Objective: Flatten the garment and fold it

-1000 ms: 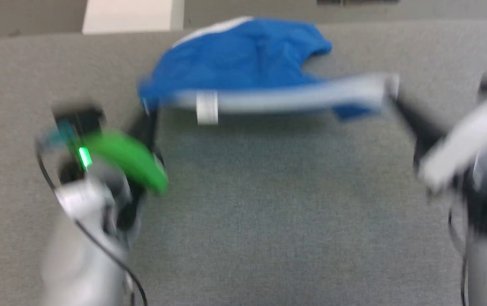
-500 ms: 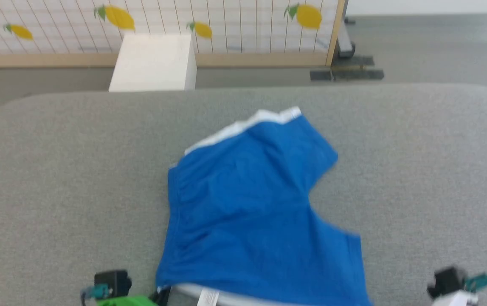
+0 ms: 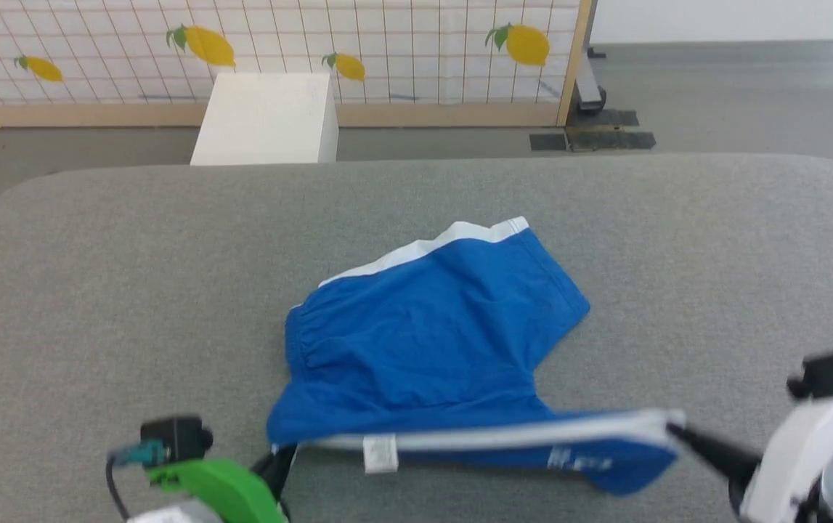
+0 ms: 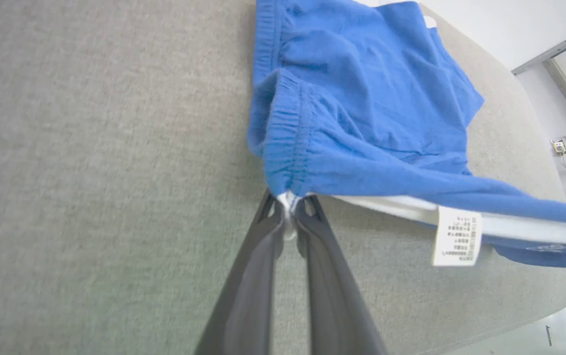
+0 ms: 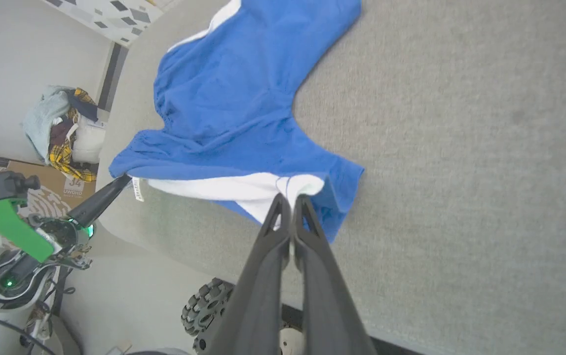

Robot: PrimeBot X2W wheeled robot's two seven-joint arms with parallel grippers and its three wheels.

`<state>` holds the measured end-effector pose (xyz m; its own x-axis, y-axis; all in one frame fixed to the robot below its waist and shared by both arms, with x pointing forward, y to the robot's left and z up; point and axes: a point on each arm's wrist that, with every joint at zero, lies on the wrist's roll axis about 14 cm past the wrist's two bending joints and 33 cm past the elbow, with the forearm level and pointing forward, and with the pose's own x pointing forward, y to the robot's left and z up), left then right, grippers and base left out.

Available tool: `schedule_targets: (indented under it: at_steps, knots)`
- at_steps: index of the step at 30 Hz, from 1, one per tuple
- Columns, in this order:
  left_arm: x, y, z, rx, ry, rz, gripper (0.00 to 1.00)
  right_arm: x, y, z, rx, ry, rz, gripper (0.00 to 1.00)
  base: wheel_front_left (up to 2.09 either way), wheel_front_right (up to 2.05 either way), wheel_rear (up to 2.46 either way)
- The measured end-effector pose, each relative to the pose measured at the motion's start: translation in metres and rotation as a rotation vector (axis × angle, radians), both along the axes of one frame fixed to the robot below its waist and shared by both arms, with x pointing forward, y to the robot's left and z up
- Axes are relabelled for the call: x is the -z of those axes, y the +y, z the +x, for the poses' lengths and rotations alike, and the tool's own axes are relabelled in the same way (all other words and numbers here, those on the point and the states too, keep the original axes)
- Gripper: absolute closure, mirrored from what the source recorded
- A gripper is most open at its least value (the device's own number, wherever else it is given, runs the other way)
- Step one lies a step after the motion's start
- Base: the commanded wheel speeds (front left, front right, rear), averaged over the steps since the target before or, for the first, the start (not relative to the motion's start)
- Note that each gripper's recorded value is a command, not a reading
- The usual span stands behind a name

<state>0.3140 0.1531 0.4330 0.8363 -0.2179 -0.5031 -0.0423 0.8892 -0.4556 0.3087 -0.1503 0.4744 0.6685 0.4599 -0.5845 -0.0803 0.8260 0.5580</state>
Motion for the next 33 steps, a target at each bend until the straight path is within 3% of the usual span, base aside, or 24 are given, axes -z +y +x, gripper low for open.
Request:
schedule_targets:
  at_steps: [11, 16, 26, 33]
  knots:
    - [-0.018, -0.005, 0.086, 0.034, -0.013, 0.000, 1.00, -0.038, 0.008, 0.145, 0.063, -0.204, -0.007, 1.00, 0.00, 0.00, 0.00]
    - [-0.007, 0.000, 0.113, 0.016, 0.013, 0.006, 1.00, -0.027, 0.028, 0.193, 0.035, -0.211, -0.056, 1.00, 0.00, 0.00, 0.00]
    - [0.020, 0.012, 0.139, -0.059, 0.052, -0.018, 1.00, 0.030, 0.058, 0.246, 0.001, -0.134, -0.108, 1.00, 0.00, 0.00, 0.00]
    - [0.030, 0.026, 0.145, -0.113, 0.048, -0.027, 1.00, 0.078, 0.085, 0.257, -0.063, -0.028, -0.144, 1.00, 0.00, 0.00, 0.00]
